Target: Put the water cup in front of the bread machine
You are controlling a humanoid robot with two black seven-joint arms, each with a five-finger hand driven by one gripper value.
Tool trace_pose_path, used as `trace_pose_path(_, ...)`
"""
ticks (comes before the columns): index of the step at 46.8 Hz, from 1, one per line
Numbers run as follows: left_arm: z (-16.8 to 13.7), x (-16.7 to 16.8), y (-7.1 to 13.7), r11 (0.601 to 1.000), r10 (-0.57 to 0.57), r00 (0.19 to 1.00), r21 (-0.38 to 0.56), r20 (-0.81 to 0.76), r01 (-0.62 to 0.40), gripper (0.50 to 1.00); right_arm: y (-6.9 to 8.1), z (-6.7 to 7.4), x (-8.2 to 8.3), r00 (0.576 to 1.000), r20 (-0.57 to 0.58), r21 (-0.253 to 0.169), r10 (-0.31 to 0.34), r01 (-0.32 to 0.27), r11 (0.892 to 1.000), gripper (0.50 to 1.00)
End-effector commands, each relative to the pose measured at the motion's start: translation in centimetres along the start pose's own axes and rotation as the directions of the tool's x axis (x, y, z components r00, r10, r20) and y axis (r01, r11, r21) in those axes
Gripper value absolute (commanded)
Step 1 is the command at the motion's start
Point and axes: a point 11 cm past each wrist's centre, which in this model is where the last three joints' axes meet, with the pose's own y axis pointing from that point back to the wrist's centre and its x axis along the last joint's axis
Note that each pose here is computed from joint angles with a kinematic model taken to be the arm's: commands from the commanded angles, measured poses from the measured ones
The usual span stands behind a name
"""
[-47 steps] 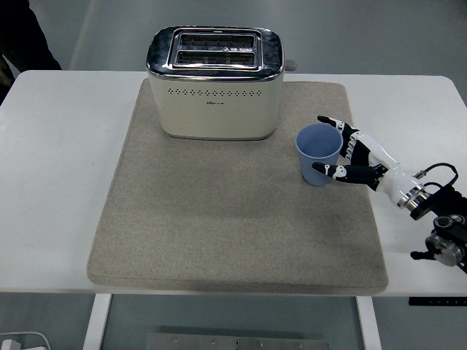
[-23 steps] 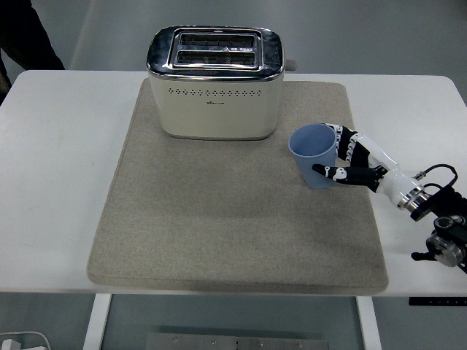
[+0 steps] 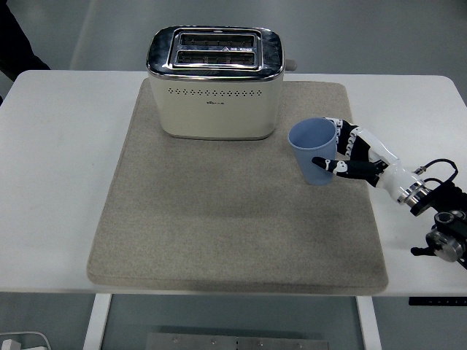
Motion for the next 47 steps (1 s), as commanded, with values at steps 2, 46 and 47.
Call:
trace_pose_path(2,0.0,0.0,0.0,1.0,0.0,1.0,0.0,0.0,0.0,1.0,-0.2,-0.2,-0.2,1.0,0.001,0.006,-0.004,0.004,1.0,0.662)
trace_pose_path(46,0.0,-0.1,0.0,1.0,-0.003,1.0,0.003,0.005,0.003,1.0,-7.1,-3.1,-9.5,0.992,0.054,0.118,-0.116,0.109,0.987,0.67)
trace_pose_path(47,0.0,-0.1,0.0,1.0,-0.001,1.0,0.003,0.005,0.001,1.0,-7.2,-3.2,-9.8,0.991,0.054,0.119,-0.121,0.114,0.986,0.67)
